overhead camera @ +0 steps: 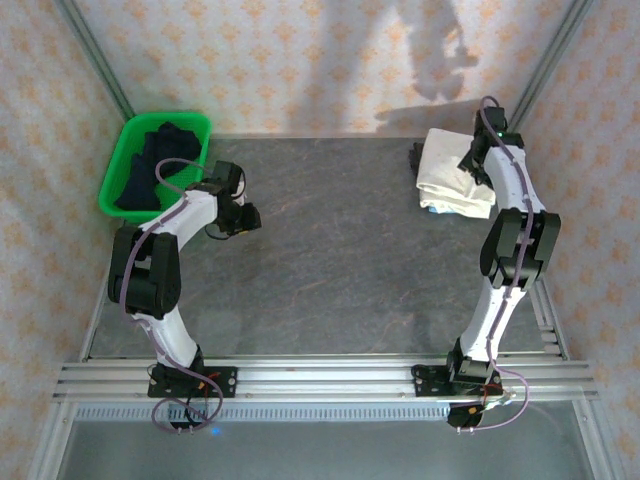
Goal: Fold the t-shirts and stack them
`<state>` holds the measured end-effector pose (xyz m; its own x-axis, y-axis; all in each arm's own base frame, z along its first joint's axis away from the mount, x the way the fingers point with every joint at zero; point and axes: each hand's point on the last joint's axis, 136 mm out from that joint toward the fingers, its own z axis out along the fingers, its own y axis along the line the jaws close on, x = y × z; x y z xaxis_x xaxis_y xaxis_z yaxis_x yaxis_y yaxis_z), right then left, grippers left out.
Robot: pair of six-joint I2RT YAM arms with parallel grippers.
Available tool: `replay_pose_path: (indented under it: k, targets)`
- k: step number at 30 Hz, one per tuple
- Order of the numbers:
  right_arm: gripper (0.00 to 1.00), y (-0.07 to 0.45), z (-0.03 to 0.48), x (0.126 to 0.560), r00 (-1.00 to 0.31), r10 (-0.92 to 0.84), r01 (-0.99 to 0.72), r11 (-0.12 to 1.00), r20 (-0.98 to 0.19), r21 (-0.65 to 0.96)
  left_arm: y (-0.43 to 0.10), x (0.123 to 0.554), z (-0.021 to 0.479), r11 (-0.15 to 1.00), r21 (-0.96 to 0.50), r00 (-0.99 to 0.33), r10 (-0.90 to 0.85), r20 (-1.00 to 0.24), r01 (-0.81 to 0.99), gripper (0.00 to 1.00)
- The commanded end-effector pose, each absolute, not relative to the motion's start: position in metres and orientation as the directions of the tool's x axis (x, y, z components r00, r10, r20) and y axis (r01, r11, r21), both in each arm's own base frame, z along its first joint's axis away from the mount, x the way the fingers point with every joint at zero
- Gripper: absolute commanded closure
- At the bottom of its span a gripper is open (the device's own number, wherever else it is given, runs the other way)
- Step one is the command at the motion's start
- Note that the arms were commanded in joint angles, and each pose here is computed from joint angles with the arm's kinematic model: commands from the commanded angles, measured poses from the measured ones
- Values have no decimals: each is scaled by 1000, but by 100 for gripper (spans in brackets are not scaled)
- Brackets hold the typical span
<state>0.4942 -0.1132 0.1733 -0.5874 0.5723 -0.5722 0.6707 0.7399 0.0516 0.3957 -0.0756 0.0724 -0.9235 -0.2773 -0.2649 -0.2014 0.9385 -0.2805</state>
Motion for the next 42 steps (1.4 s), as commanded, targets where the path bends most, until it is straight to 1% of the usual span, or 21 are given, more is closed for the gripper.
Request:
replay_pose_path:
  k: [1, 3, 7, 10, 12, 15, 18, 22, 25, 27, 29, 30, 33, 35, 37, 39, 40, 41, 42]
  targets:
    - [40, -134, 182, 522, -469, 582, 726, 682, -665, 84, -79, 398, 76, 946, -277, -927, -246, -282, -167, 67]
    - [38, -136, 162, 539, -476, 599, 727, 680, -644, 96, -79, 398, 75, 946, -278, -928, -246, -280, -167, 67]
    - [38, -142, 121, 559, -488, 662, 757, 646, -570, 103, -78, 398, 77, 946, -280, -927, -245, -284, -164, 67]
    - [35, -145, 93, 561, -490, 729, 791, 602, -479, 107, -79, 397, 77, 946, -282, -927, -243, -285, -162, 66]
    - [30, -144, 91, 563, -492, 738, 794, 599, -462, 110, -78, 397, 78, 946, -281, -926, -244, -288, -162, 66]
    - [22, -140, 104, 570, -491, 736, 776, 613, -467, 151, -78, 398, 79, 945, -283, -925, -246, -288, -163, 66]
    - [14, -136, 134, 574, -477, 726, 749, 630, -495, 202, -78, 399, 80, 944, -285, -925, -249, -289, -165, 66]
    - [0, -134, 184, 564, -458, 700, 724, 652, -548, 227, -79, 400, 84, 941, -292, -919, -258, -297, -170, 63]
    - [1, -132, 211, 550, -452, 659, 709, 674, -601, 206, -79, 404, 91, 935, -309, -903, -278, -327, -176, 60]
    - [1, -131, 219, 538, -452, 639, 705, 683, -622, 190, -79, 408, 100, 926, -331, -884, -299, -360, -179, 54]
    - [1, -123, 217, 524, -465, 616, 687, 704, -636, 181, -78, 412, 111, 915, -359, -855, -329, -401, -184, 44]
    - [1, -120, 219, 515, -465, 605, 681, 711, -646, 176, -76, 414, 116, 908, -374, -838, -349, -420, -190, 42]
    - [1, -99, 217, 482, -473, 556, 645, 747, -684, 161, -58, 418, 138, 879, -420, -746, -432, -507, -224, 33]
    - [1, -78, 213, 455, -459, 514, 599, 782, -725, 175, -36, 415, 160, 865, -434, -633, -487, -602, -252, 19]
    - [1, -57, 212, 433, -412, 472, 530, 820, -779, 217, -10, 405, 178, 882, -368, -514, -471, -717, -294, 6]
    - [1, -44, 211, 410, -356, 420, 467, 854, -835, 231, 15, 388, 190, 895, -290, -406, -418, -813, -339, 3]
    - [1, -40, 203, 397, -337, 382, 442, 871, -861, 214, 24, 377, 190, 902, -249, -372, -379, -847, -353, 0]
    - [1, -37, 196, 388, -321, 326, 408, 895, -889, 181, 33, 366, 192, 905, -207, -338, -340, -878, -372, 0]
    - [1, -36, 187, 379, -316, 277, 385, 911, -907, 145, 37, 360, 189, 924, -139, -337, -265, -903, -355, 0]
